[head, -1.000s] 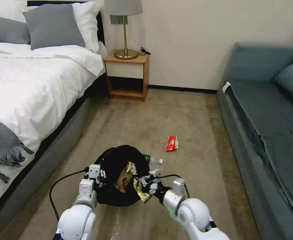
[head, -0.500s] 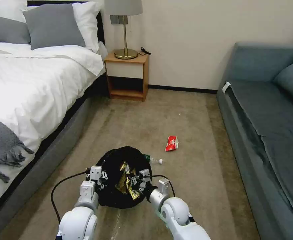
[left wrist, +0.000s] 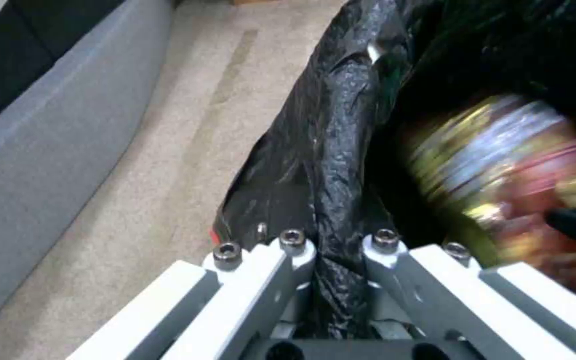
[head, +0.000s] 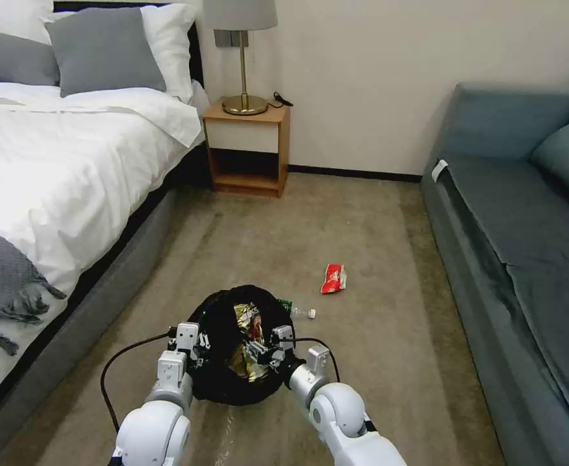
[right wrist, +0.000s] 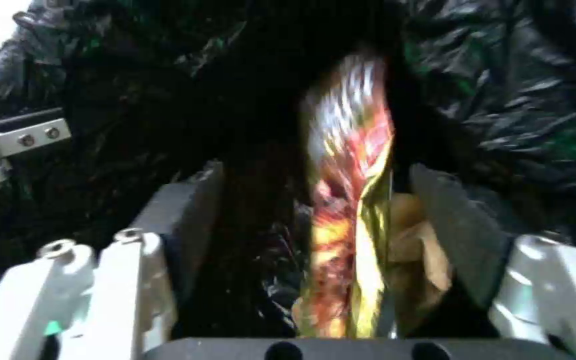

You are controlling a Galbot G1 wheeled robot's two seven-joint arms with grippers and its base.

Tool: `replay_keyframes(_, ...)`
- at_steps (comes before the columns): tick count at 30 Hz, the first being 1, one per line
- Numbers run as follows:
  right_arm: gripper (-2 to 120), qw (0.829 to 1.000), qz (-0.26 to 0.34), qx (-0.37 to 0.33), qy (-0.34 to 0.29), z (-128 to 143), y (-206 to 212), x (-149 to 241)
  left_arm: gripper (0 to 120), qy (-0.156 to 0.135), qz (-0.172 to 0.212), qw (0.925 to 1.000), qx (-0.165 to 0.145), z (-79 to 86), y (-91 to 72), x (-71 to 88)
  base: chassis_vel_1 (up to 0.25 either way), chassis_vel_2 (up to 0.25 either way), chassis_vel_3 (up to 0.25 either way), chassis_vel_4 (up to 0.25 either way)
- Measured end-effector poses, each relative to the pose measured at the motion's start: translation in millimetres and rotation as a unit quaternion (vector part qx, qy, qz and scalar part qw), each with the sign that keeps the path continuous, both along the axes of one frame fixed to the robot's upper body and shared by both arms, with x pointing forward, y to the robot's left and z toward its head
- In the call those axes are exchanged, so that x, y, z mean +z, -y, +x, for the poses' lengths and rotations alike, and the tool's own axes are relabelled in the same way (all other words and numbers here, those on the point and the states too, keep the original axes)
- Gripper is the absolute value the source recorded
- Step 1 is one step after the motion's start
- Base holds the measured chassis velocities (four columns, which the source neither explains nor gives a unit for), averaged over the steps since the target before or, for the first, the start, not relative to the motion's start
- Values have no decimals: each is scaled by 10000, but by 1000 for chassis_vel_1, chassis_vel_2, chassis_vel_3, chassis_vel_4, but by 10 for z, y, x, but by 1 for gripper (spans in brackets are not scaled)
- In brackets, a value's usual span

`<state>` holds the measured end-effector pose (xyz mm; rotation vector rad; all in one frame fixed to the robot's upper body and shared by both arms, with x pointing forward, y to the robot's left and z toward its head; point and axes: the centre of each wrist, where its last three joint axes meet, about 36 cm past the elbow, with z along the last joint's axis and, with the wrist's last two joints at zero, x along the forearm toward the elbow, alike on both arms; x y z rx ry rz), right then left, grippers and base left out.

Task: Pick up the trash bin, then pick up the garbage on the floor and place it into the trash bin.

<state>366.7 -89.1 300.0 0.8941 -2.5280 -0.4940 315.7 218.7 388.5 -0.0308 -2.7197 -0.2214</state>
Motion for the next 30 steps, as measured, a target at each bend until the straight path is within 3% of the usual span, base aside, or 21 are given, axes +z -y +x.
replay_keyframes(2,85,10000,-15,7,22,-36,48,35,2,-4,13,10000,19,3,-18,-11,0,0,0,0)
replay_keyframes(8,99,9999,-10,-51,137,-88,181,135,2,15,29,10000,79,20,-77,-10,0,0,0,0)
replay_keyframes(19,100,9952,-113,-903,355,-38,793,201,2,87,94,9994,315,49,-332,50,0,0,0,0)
replay_keyframes(30,100,9737,-913,-2060,-332,-14,1354,-239,2,190,218,9972,686,118,-622,98,0,0,0,0)
